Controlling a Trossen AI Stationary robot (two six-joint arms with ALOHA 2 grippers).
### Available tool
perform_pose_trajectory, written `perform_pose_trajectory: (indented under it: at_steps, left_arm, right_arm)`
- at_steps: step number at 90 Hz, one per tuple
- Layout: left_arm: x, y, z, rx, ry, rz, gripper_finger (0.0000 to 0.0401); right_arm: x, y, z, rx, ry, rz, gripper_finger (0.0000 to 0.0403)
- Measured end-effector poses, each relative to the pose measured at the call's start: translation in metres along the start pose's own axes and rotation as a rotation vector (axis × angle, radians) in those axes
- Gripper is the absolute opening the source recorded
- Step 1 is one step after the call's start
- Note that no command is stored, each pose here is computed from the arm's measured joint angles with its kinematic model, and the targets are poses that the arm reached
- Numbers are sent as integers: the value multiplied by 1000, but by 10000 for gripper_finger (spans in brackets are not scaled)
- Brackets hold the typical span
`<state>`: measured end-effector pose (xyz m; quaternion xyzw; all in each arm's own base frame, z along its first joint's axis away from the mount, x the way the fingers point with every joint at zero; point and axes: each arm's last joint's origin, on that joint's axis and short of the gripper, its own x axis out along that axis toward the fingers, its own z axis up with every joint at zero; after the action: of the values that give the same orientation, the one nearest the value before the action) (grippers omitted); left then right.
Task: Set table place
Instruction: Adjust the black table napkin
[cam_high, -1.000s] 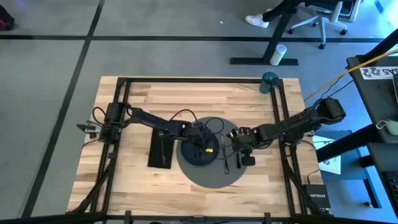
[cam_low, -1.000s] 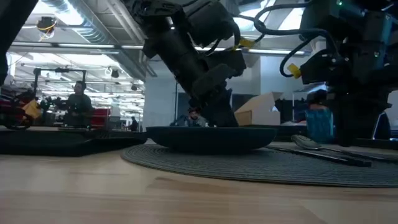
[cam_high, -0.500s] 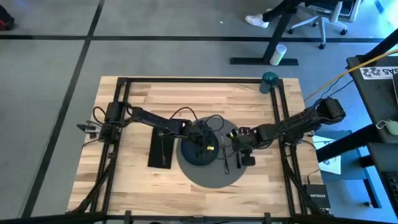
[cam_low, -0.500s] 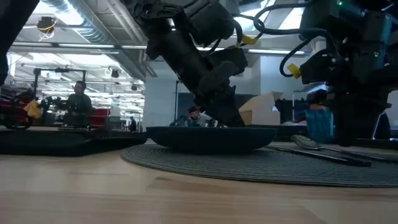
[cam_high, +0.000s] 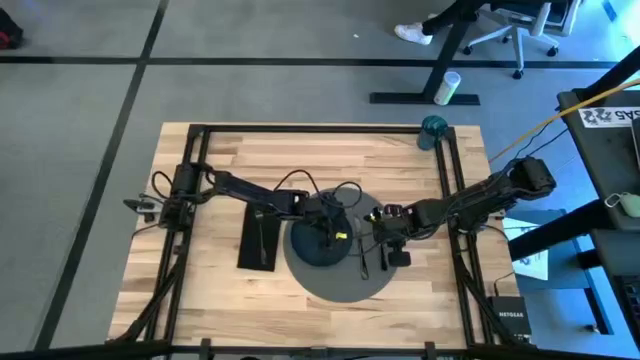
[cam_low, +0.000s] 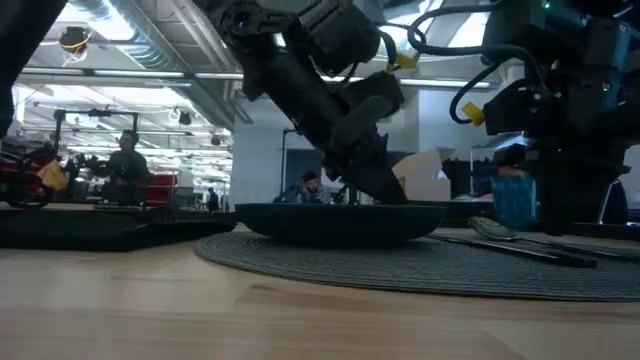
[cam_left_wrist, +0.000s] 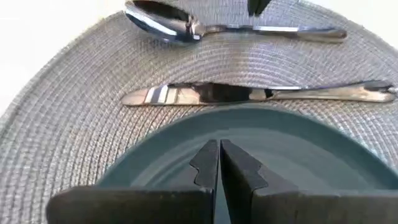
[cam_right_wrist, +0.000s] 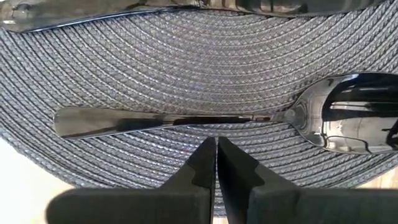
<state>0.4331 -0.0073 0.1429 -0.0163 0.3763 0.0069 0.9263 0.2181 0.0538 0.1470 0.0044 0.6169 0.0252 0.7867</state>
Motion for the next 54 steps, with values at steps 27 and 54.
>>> perform_pose_trajectory:
  at_steps: [27,54]
  left_arm:
    - [2,-1,20,27,-14,22,0]
    - [-18,0,48,130,94,101,0]
  right_arm:
    - [0,0,0,-5,4,0,0]
    - [0,0,0,-17,4,3,0]
